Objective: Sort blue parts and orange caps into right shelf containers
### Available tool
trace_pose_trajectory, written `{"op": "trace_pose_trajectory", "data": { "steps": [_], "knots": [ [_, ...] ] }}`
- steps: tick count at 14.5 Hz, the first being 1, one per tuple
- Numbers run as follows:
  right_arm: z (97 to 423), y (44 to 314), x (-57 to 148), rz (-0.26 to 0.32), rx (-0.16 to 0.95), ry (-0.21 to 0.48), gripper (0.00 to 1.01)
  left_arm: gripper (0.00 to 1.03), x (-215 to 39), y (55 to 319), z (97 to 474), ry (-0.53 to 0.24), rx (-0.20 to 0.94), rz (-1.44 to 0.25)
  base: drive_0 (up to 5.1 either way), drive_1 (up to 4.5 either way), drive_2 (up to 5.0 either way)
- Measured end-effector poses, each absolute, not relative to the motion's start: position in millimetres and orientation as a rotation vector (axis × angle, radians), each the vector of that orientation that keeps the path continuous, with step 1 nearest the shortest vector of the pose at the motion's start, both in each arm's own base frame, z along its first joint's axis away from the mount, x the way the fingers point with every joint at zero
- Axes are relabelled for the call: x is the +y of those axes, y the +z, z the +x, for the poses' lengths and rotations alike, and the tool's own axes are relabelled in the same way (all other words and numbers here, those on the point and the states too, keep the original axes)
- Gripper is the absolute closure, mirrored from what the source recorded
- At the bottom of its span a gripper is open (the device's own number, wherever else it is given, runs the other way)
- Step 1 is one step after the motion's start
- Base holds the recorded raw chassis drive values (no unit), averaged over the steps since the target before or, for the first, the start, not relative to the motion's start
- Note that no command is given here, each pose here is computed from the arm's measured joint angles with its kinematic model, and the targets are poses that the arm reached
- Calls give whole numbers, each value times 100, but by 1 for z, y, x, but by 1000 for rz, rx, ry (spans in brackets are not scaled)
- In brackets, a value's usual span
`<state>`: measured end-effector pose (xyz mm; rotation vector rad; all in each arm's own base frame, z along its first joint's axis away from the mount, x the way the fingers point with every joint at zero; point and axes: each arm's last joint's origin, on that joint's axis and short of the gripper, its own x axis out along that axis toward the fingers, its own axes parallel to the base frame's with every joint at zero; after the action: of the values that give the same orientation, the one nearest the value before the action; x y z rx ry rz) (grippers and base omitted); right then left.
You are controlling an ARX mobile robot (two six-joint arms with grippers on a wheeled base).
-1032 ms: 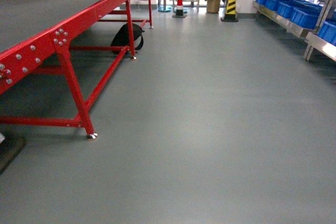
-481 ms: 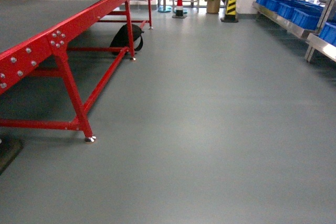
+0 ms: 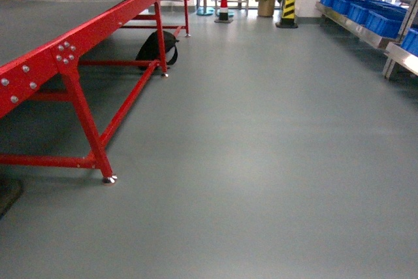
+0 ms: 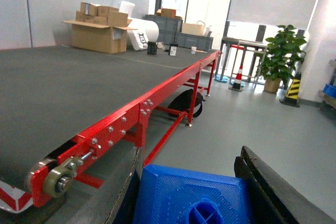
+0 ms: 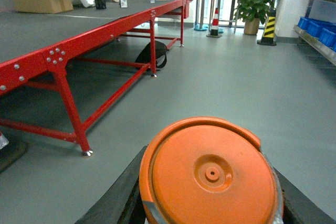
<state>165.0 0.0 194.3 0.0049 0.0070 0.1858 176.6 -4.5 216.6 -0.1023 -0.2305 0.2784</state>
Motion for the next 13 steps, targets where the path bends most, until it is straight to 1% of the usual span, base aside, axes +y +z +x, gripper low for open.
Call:
{"op": "trace_pose_trajectory", "data": {
  "steps": [13],
  "knots": [
    [165, 194, 0, 5, 9, 186, 57, 56, -4, 216, 177, 279, -225, -101, 0, 0, 0]
  ]
}}
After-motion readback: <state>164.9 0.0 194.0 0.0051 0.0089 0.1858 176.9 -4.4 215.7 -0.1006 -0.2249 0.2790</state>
